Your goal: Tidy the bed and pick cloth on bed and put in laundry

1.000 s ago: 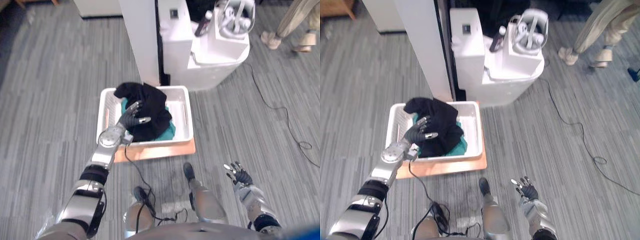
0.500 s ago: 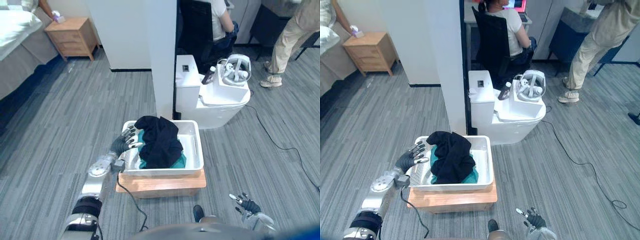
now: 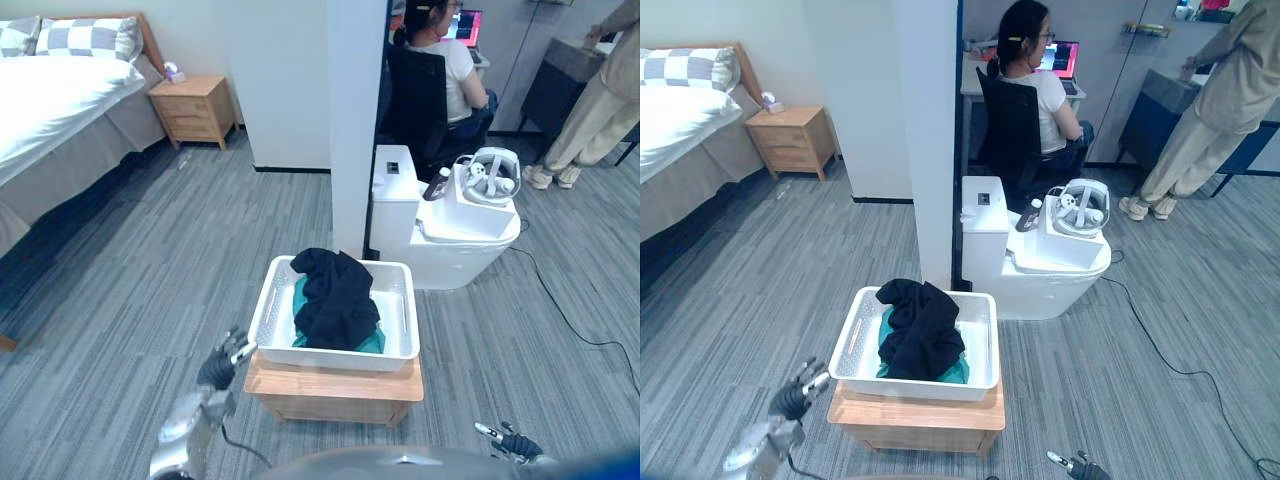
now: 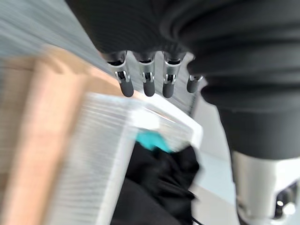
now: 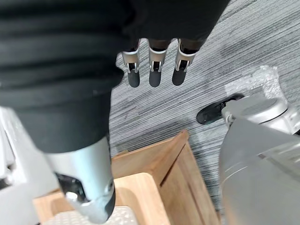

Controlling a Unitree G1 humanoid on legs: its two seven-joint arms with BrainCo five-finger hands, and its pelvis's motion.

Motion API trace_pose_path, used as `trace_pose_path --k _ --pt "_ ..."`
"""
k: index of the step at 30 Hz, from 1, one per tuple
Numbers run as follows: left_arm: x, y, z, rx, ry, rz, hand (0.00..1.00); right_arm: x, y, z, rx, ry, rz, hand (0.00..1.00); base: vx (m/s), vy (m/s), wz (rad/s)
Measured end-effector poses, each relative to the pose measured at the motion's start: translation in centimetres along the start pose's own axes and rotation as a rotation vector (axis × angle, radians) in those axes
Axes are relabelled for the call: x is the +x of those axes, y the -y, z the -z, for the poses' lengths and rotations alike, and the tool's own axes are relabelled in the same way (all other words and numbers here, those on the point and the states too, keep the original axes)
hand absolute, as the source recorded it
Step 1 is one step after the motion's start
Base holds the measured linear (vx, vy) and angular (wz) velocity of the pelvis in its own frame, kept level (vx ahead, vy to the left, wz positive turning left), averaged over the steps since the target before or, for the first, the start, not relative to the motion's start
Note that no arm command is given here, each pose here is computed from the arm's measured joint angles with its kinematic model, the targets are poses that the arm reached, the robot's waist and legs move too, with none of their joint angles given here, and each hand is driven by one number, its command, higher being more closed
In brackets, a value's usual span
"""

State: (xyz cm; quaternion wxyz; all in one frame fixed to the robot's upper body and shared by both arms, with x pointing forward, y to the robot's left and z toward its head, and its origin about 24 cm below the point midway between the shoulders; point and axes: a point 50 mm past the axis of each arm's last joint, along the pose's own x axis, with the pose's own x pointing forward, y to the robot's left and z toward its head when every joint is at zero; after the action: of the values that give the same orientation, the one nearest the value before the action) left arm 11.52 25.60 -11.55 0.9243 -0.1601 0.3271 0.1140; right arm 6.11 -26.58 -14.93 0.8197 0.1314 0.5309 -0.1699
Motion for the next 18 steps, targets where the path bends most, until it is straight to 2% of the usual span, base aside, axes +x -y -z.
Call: trace_pose_path --k 4,6,10,18 --pt "-2.0 -2.1 3.1 0.042 -0.089 -0.103 0.0 0.1 -0.5 0.3 0.014 0.008 -0.005 0.0 0.02 -0.002 0.0" --pt "-2.7 -2.4 4.7 0.072 -0.159 -0.119 0.0 0.2 -0.8 0.6 0.017 0.008 -0.006 0.0 0.02 -0.005 0.0" --pt "-4.2 -2.1 8.4 0.049 -0.302 -0.18 0.0 0.2 -0.8 1.8 0.011 -0.022 0.008 0.0 0.0 0.0 0.0" --pt "-6.3 -3.0 11.5 0.051 -0.565 -0.336 0.0 0.1 -0.8 2.9 -0.012 -0.073 0.026 0.0 -0.03 -0.031 0.05"
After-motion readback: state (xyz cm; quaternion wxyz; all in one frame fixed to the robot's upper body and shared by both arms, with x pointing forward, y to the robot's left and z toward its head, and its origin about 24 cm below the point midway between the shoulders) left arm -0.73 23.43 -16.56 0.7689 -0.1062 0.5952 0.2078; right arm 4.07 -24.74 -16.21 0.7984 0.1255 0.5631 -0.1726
